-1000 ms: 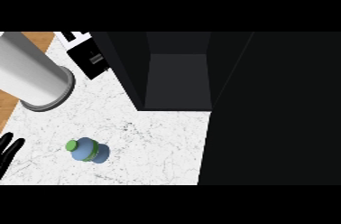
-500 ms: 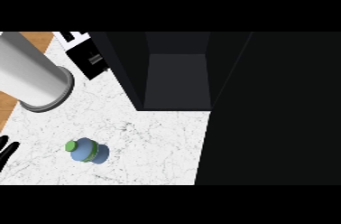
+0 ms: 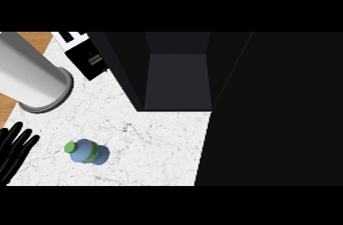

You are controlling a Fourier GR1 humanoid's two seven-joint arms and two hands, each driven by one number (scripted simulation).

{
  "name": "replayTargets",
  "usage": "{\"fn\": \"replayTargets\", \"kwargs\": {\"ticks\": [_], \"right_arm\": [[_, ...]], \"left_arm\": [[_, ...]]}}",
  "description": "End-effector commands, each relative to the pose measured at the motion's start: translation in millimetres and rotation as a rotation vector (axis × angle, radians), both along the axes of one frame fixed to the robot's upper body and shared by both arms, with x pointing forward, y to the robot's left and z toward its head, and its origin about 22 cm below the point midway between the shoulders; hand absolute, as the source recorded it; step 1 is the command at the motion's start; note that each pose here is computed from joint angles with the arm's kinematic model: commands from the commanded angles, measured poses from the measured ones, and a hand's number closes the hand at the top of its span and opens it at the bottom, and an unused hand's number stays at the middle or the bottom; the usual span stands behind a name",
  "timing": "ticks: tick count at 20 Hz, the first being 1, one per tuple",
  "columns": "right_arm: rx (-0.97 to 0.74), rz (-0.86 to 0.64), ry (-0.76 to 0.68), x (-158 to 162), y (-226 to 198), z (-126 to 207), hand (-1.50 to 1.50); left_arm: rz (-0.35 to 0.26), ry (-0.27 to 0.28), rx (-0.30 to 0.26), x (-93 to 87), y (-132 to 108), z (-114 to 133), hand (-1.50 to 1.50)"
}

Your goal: Pick up the bottled water, place it into the cabinet and close the cabinet

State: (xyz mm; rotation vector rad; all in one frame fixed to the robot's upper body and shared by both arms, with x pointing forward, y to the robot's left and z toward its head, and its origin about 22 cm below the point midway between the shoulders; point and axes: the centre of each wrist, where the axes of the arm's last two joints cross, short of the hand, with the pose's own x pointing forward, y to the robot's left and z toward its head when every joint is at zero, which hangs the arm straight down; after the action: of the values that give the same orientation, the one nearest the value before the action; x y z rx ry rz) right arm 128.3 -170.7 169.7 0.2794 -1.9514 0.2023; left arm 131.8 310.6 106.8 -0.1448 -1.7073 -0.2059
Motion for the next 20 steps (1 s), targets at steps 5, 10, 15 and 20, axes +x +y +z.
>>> {"fn": "replayTargets", "kwargs": {"ticks": [5, 10, 15, 20], "right_arm": [[-0.032, -0.044, -0.036, -15, 3, 18, -1.50], [-0.049, -0.049, -0.054, -26, 0, 19, -1.50], [-0.036, -0.036, -0.045, -22, 7, 16, -1.50], [-0.047, -0.038, -0.042, -35, -5, 20, -1.50]], "left_arm": [[0.050, 0.051, 0.017, 11.2, 1, -45, -1.50], [0.066, 0.105, 0.050, 22.0, 25, -80, -1.50], [0.055, 0.162, 0.051, 55.3, 22, -108, -1.50], [0.053, 0.200, 0.042, 40.1, 23, -148, -1.50]]}}
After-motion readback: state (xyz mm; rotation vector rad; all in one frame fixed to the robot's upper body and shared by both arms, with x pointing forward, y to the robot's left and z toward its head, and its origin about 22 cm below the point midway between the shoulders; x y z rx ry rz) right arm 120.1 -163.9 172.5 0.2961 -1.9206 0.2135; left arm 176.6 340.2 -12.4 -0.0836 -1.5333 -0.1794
